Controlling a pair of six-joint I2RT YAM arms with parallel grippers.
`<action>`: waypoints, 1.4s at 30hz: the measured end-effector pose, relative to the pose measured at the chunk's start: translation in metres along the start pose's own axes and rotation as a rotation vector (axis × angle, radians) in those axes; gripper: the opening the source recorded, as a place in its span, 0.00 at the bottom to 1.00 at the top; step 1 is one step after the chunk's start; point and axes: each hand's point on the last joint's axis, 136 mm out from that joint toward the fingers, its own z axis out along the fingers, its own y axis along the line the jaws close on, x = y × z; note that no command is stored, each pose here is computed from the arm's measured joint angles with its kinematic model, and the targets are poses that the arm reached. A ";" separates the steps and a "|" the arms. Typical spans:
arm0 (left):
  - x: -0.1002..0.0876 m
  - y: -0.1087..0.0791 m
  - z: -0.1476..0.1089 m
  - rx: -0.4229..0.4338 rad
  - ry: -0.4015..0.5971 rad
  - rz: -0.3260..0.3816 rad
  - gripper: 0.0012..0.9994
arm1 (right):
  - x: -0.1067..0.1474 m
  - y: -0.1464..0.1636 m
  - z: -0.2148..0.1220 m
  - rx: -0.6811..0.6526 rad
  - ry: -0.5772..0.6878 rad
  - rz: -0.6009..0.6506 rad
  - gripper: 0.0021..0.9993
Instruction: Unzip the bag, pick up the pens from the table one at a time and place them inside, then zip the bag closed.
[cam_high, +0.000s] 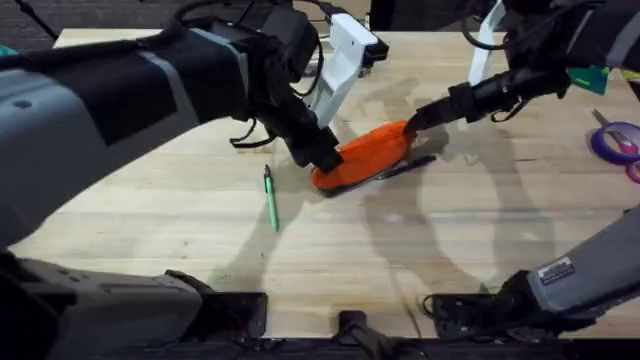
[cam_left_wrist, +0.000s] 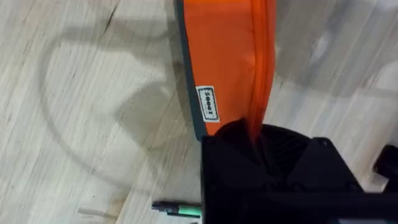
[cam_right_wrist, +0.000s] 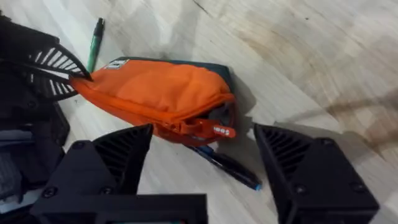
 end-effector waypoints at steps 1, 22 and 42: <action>0.000 0.000 0.000 0.000 0.000 0.000 0.04 | 0.000 0.000 0.001 -0.002 0.002 -0.003 0.97; -0.001 0.001 0.000 -0.004 -0.004 0.003 0.04 | -0.004 0.011 0.006 -0.062 -0.017 0.003 0.24; 0.000 0.000 0.000 -0.002 0.000 0.001 0.04 | -0.003 0.014 0.002 -0.065 -0.003 0.021 0.03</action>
